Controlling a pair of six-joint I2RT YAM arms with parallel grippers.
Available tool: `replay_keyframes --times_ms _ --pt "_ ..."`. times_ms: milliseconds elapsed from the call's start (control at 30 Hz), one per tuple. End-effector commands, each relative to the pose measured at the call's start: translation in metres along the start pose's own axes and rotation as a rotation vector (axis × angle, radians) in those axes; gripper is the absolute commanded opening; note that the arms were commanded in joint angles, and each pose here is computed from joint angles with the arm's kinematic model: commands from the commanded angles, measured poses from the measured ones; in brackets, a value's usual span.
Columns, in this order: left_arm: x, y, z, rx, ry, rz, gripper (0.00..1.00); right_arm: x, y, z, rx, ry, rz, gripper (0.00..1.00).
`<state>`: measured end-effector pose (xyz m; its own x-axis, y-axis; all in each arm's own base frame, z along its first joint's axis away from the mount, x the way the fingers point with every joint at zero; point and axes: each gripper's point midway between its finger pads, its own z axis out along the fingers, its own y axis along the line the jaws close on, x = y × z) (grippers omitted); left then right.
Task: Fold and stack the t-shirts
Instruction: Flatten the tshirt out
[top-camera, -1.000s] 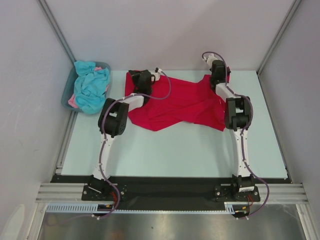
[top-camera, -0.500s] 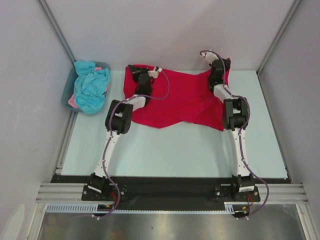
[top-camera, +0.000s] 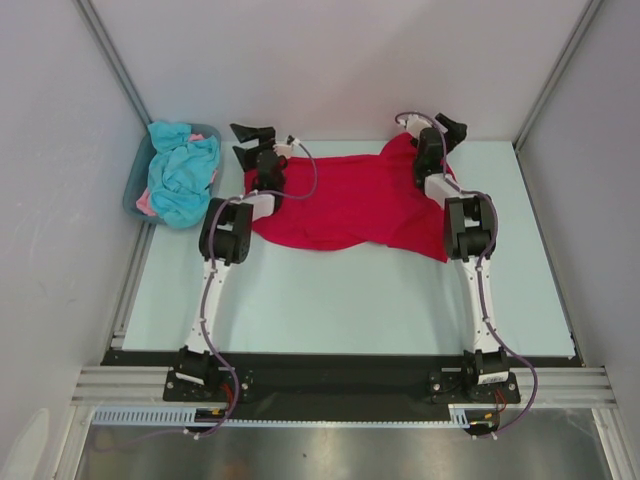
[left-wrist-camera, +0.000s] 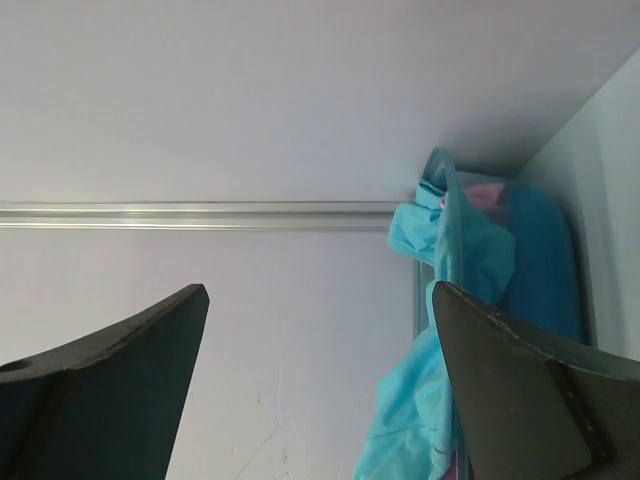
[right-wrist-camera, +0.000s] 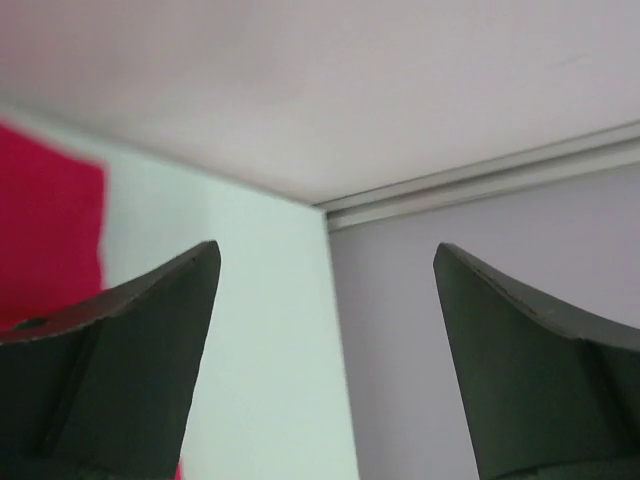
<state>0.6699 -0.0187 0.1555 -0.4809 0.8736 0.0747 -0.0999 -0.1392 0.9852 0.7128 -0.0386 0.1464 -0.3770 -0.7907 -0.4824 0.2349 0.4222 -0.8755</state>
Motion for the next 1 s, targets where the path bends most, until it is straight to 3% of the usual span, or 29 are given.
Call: replay_keyframes --times_ms 0,133,167,200,267,300,367,400,467,633,667,833,967 --pt "0.021 0.063 -0.003 -0.102 0.049 -0.092 1.00 -0.017 -0.039 -0.021 -0.040 0.032 0.078 0.93" --pt "0.033 0.095 -0.017 -0.071 0.009 -0.203 1.00 -0.019 -0.052 -0.052 -0.183 0.072 0.094 0.92" --pt "0.037 0.110 -0.027 -0.019 -0.039 -0.201 1.00 -0.022 -0.067 -0.066 -0.240 0.081 0.087 0.89" --pt "0.035 0.108 -0.033 0.027 -0.074 -0.276 0.99 -0.022 -0.062 -0.075 -0.288 0.092 0.122 0.89" --pt "0.028 0.087 -0.054 0.210 -0.161 -0.250 0.97 -0.009 -0.054 -0.102 -0.444 0.160 0.095 0.86" --pt "0.030 0.107 -0.065 0.236 -0.186 -0.342 0.97 -0.017 -0.063 -0.113 -0.479 0.152 0.147 0.86" --pt "0.018 0.079 -0.095 0.449 -0.284 -0.301 0.90 -0.009 -0.051 -0.145 -0.658 0.213 0.135 0.84" --pt "0.021 0.093 -0.106 0.480 -0.305 -0.361 0.91 -0.010 -0.052 -0.157 -0.707 0.223 0.147 0.83" --pt "0.022 0.068 -0.135 0.644 -0.344 -0.315 0.87 0.007 -0.032 -0.195 -0.878 0.292 0.144 0.80" --pt "0.013 0.021 -0.191 0.876 -0.431 -0.283 0.81 0.035 -0.005 -0.253 -1.063 0.373 0.124 0.69" --pt "0.011 0.012 -0.201 0.918 -0.446 -0.255 0.77 0.045 0.005 -0.265 -1.099 0.398 0.109 0.67" --pt "-0.006 -0.013 -0.225 1.008 -0.555 -0.176 0.67 0.057 0.014 -0.287 -1.136 0.427 0.080 0.63" --pt "-0.010 -0.031 -0.236 1.076 -0.654 -0.029 0.65 0.057 0.013 -0.293 -1.119 0.423 0.059 0.62"
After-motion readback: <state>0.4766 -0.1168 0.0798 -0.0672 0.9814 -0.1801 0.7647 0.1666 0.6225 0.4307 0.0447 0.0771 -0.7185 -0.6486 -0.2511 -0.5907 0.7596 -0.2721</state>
